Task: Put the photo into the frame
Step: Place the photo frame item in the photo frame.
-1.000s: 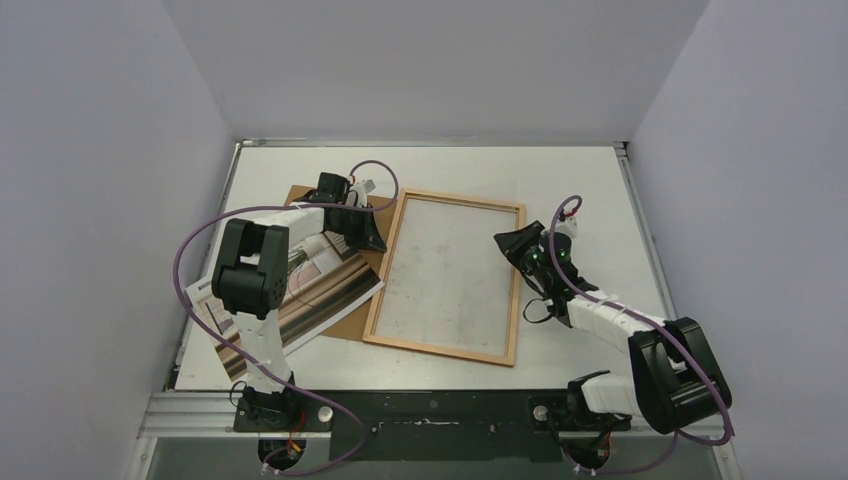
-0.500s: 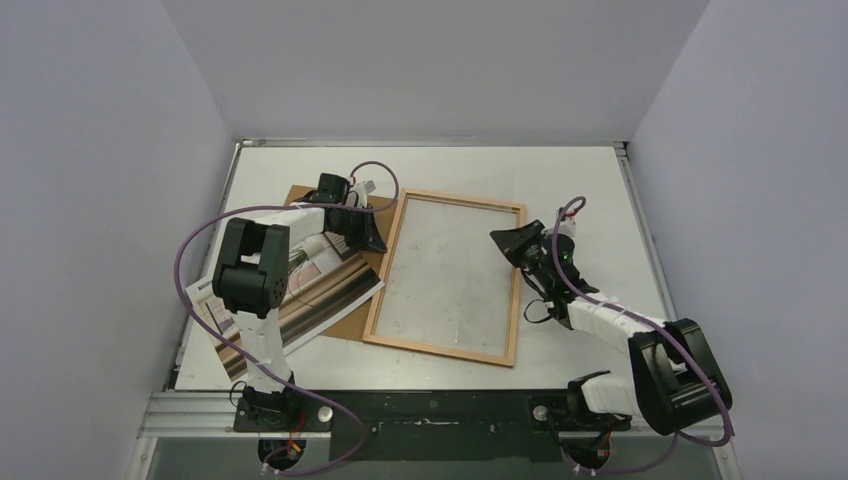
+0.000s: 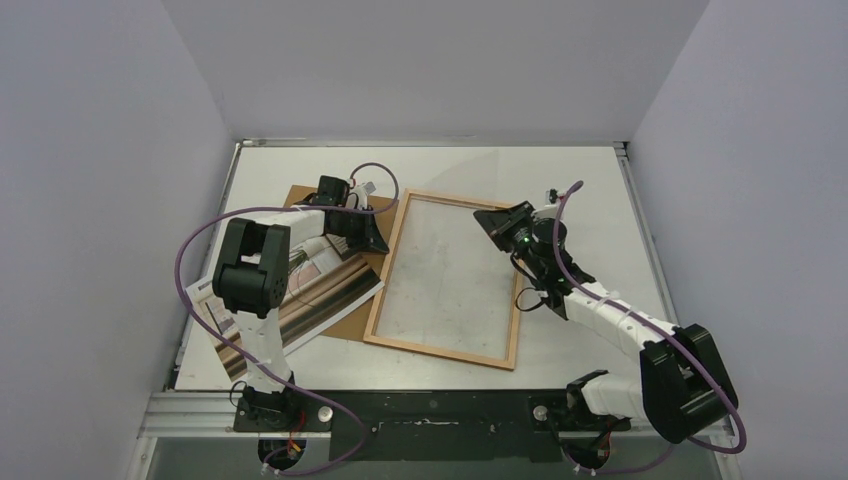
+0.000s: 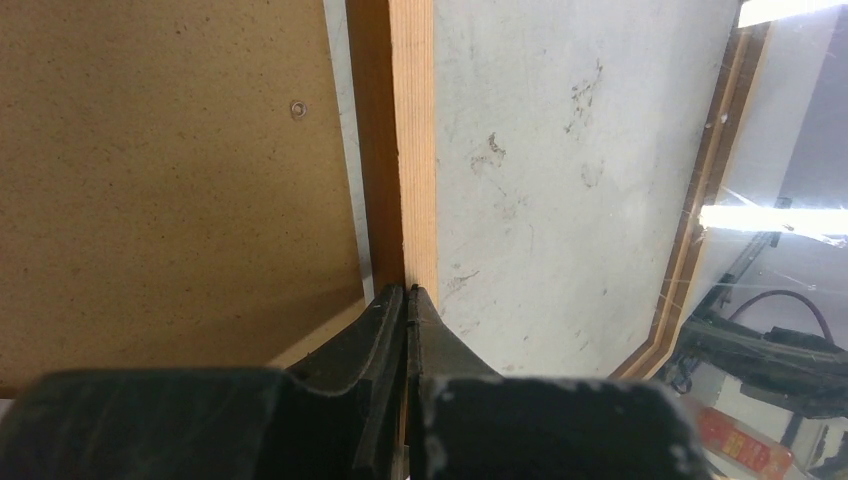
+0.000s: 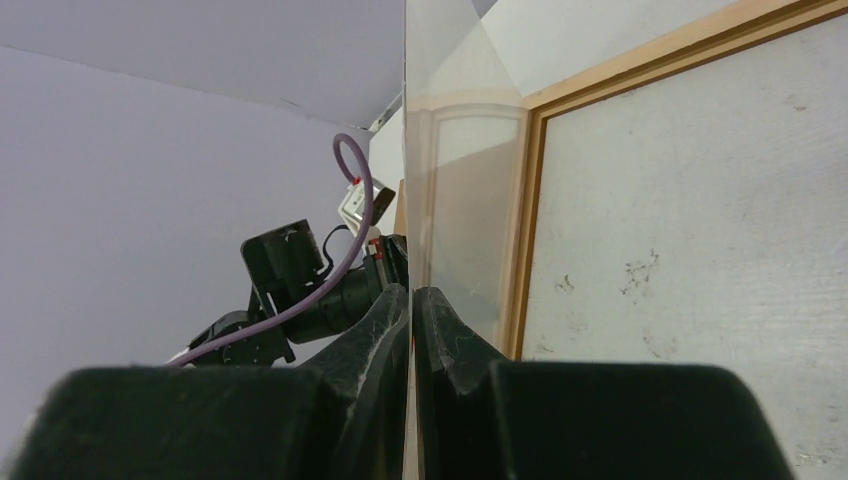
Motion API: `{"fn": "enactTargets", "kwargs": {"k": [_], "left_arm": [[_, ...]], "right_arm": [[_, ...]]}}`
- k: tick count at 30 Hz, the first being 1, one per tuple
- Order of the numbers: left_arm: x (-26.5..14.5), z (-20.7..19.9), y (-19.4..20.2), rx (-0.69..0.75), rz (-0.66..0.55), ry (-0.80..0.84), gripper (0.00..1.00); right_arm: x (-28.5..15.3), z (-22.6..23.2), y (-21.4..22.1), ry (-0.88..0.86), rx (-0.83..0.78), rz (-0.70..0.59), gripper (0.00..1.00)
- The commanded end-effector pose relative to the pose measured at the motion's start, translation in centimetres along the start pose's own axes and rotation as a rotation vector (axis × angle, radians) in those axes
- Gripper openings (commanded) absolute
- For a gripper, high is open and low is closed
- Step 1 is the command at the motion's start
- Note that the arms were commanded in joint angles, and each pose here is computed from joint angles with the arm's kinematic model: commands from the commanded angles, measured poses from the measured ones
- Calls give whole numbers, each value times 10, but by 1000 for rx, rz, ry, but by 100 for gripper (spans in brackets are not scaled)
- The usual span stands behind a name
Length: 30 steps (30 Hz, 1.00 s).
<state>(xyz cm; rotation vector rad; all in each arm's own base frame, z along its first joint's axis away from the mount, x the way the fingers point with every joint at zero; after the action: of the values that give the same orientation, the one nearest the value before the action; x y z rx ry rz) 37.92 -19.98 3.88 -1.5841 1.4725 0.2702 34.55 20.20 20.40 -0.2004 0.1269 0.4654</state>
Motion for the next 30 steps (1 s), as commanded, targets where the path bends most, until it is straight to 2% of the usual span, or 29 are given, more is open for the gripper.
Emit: {"fn": "enactTargets", "kwargs": {"k": [1,16,30], "left_arm": [[7,-2,10,-11,26,26,0],[6,-2,10,-3,26,22,0],[5,-1,11,2,33,19,0]], "right_arm": [[0,36,-6,-76,-16,-43,5],[-5,-2,-15,3,-114,-102,5],[8,-5,-18,-21,-208,-37,6]]}}
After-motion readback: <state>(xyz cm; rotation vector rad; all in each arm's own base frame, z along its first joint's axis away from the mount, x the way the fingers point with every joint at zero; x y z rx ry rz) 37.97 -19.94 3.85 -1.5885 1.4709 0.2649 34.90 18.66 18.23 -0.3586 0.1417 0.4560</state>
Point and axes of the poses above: each gripper's point midway between its finger pads, its own x axis out along the fingers, its own z axis along the line the jaws close on, y = z × x, the point moved 1 cm from there along -x, back along the fingers, and after that the axes turned 15 degrees about x, right-handed, at the moved point
